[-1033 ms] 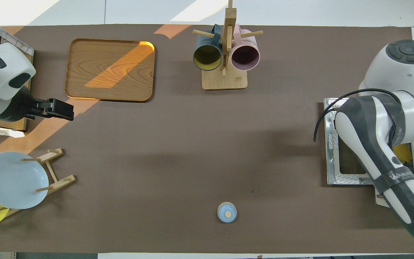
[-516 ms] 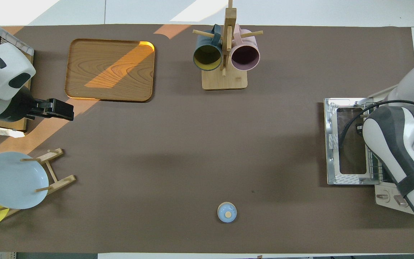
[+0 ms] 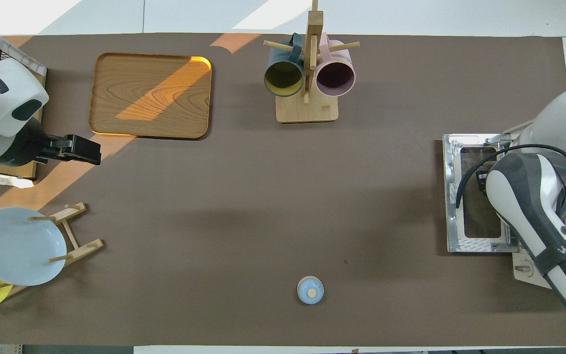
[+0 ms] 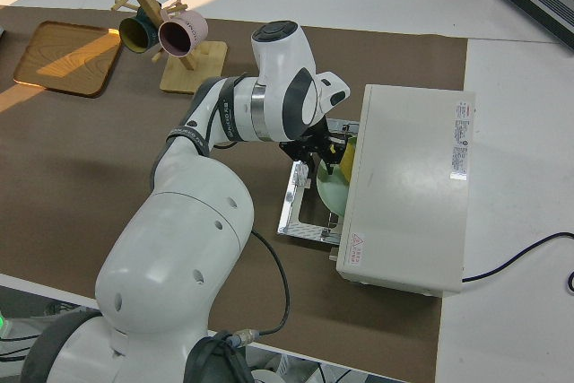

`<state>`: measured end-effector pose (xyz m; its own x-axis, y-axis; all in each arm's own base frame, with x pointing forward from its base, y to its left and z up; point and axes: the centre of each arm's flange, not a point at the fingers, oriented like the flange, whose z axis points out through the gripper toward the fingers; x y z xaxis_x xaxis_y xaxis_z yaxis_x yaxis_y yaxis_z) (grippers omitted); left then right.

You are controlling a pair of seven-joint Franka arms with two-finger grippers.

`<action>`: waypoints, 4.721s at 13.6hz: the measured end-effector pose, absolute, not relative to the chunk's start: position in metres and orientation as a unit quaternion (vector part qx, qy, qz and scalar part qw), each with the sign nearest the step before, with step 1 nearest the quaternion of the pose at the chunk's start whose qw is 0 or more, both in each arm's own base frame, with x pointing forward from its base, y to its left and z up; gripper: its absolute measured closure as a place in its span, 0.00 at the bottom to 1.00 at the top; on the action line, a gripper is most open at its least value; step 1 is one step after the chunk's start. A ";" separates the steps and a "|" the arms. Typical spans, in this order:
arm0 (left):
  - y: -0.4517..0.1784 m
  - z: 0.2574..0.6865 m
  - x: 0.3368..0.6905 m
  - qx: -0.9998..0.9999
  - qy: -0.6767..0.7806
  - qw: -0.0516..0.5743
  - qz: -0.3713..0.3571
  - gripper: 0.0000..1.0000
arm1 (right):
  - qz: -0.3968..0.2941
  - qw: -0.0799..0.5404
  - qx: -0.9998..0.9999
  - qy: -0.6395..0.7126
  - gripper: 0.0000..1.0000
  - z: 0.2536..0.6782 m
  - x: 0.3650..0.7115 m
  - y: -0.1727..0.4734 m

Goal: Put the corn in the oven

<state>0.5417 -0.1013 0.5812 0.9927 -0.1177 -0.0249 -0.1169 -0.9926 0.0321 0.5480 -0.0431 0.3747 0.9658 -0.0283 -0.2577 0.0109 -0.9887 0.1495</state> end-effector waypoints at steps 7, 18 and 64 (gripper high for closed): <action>-0.101 0.581 0.542 0.998 -0.059 0.015 -0.013 0.00 | -0.077 0.048 0.995 -0.049 0.99 0.367 0.554 0.057; -0.101 0.581 0.542 0.998 -0.059 0.015 -0.013 0.00 | -0.105 0.047 0.991 -0.069 0.99 0.296 0.527 0.037; -0.101 0.581 0.542 0.998 -0.059 0.015 -0.013 0.00 | -0.068 0.002 0.998 0.014 0.00 0.588 0.562 -0.007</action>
<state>0.5417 -0.1013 0.5812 0.9927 -0.1177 -0.0248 -0.1169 -0.9926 0.0321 0.5615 -0.0065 0.5885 0.9904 0.0278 -0.1352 0.0283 -0.9996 0.0016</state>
